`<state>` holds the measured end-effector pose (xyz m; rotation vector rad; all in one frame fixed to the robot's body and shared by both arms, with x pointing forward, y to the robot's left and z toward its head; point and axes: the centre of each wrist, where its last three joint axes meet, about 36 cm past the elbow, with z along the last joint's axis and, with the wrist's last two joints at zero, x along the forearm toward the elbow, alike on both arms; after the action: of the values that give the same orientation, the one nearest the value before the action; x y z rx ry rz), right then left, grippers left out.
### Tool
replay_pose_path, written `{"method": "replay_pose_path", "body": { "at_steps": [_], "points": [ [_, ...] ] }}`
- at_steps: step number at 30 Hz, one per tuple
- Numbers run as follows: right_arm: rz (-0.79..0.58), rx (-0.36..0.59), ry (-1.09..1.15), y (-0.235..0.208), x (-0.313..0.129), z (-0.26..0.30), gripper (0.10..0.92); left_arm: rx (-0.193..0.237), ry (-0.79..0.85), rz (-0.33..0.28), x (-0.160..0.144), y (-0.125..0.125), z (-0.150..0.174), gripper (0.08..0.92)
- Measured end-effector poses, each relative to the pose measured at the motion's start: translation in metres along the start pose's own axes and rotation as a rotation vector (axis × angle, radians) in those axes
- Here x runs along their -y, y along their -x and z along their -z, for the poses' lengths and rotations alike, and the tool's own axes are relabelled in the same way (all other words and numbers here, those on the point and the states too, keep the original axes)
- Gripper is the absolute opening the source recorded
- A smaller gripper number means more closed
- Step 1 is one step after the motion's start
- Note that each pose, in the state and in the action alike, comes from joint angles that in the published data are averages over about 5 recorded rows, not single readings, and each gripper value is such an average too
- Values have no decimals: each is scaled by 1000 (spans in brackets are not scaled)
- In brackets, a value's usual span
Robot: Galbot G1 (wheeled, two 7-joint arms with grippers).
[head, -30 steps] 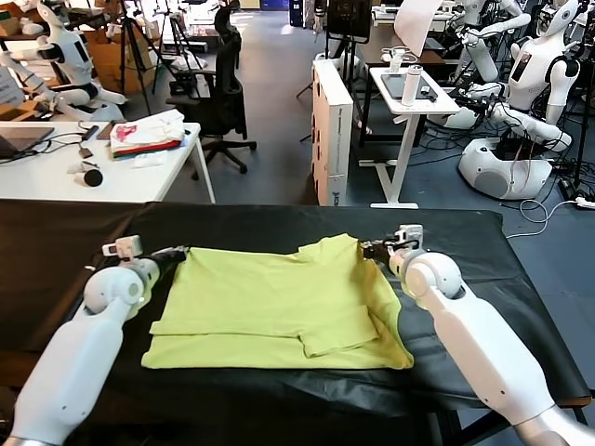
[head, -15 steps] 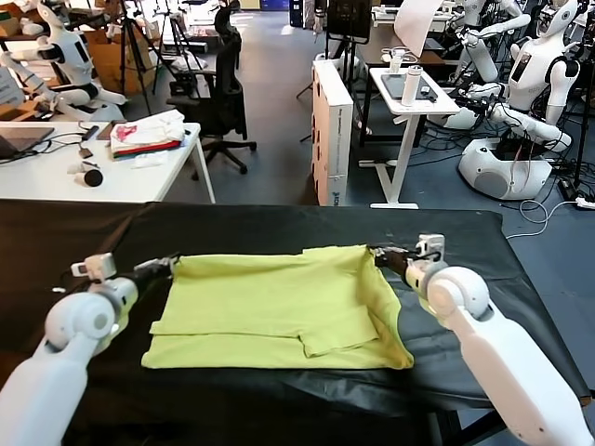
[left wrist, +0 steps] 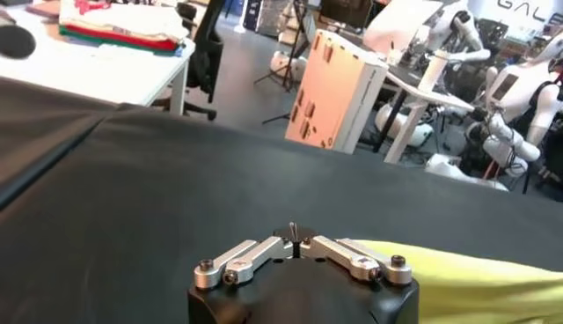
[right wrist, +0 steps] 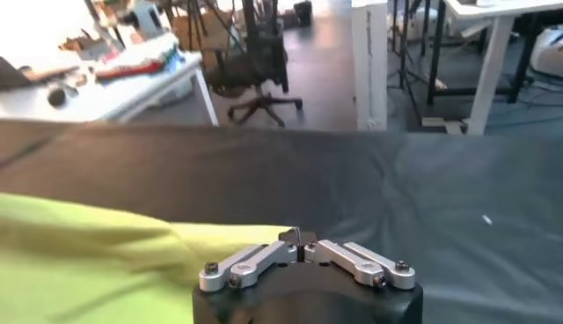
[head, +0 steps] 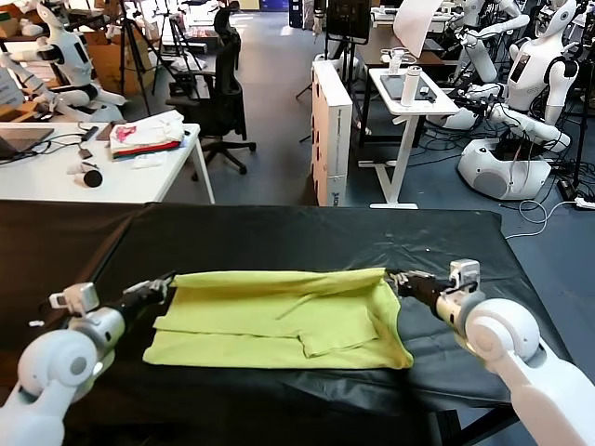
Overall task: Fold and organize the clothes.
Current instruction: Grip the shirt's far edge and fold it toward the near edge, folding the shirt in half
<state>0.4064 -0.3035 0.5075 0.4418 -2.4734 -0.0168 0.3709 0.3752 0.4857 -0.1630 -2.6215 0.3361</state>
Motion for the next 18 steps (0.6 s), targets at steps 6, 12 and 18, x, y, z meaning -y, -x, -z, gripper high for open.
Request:
{"method": "replay_pose_path", "body": {
  "at_steps": [6,12,18],
  "points": [
    [-14,-51,-18,-9,-6,-18,138,-22,-7,25,1,-23,-15,149],
    [-12,-91,-28,-13,-13,-36,138,-52,-4,53,4,-43,-31,149],
    [-6,-125,-29,-14,-18,-49,138,-88,-9,90,1,-56,-50,149]
  ]
}}
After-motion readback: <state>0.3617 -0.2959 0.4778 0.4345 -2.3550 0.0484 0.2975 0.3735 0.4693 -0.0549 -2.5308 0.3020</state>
